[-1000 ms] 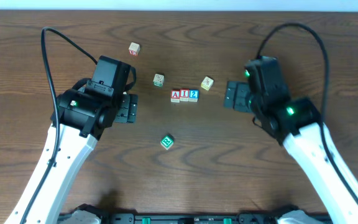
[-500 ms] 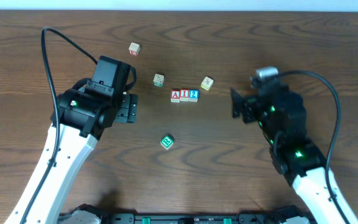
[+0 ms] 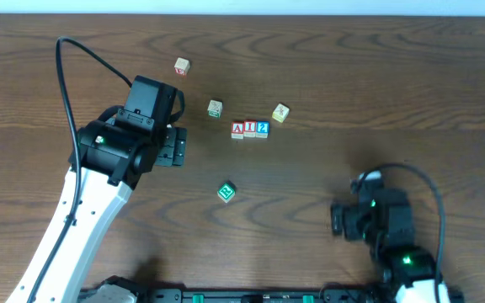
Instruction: Spell out Ai2
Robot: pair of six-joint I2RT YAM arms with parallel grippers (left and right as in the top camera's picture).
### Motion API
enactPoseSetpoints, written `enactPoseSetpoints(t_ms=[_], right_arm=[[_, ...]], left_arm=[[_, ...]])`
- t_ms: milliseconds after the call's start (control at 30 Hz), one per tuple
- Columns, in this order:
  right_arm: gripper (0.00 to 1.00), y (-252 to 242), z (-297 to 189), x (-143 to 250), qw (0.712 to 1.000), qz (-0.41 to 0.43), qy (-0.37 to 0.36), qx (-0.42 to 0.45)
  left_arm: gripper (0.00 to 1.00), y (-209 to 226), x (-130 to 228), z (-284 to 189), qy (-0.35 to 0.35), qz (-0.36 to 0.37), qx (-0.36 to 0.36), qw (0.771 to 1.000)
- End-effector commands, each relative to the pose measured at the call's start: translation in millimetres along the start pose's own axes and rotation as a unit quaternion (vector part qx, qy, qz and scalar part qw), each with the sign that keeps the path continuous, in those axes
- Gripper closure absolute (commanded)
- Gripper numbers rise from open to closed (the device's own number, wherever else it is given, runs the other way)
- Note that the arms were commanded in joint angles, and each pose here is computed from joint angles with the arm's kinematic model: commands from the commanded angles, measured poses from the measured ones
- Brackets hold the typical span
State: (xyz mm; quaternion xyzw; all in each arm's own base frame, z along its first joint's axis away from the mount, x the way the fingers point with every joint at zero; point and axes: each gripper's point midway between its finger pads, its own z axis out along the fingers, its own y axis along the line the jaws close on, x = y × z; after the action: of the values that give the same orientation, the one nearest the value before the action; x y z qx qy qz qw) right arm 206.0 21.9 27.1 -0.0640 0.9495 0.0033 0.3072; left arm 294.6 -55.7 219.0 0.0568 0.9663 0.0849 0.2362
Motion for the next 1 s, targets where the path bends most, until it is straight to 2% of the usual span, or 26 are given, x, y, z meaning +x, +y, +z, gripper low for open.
enactPoseSetpoints(t_ms=[0, 33, 333, 967], right_arm=[[0.01, 0, 4, 26, 1.0, -0.002, 0.018, -0.001], [0.01, -1, 4, 35, 1.0, -0.001, 0.026, 0.0], [0.01, -6, -13, -2, 0.997, 0.01, -0.079, 0.009], [0.01, -32, -46, -39, 0.976, 0.05, -0.207, 0.056]], left_arm=[[0.05, 2, -1, -2, -0.003, 0.002, -0.005, 1.0], [0.05, 2, -1, -2, -0.003, 0.002, -0.005, 1.0], [0.05, 2, -1, -2, -0.003, 0.002, -0.005, 1.0], [0.05, 2, -1, -2, -0.003, 0.002, -0.005, 1.0]])
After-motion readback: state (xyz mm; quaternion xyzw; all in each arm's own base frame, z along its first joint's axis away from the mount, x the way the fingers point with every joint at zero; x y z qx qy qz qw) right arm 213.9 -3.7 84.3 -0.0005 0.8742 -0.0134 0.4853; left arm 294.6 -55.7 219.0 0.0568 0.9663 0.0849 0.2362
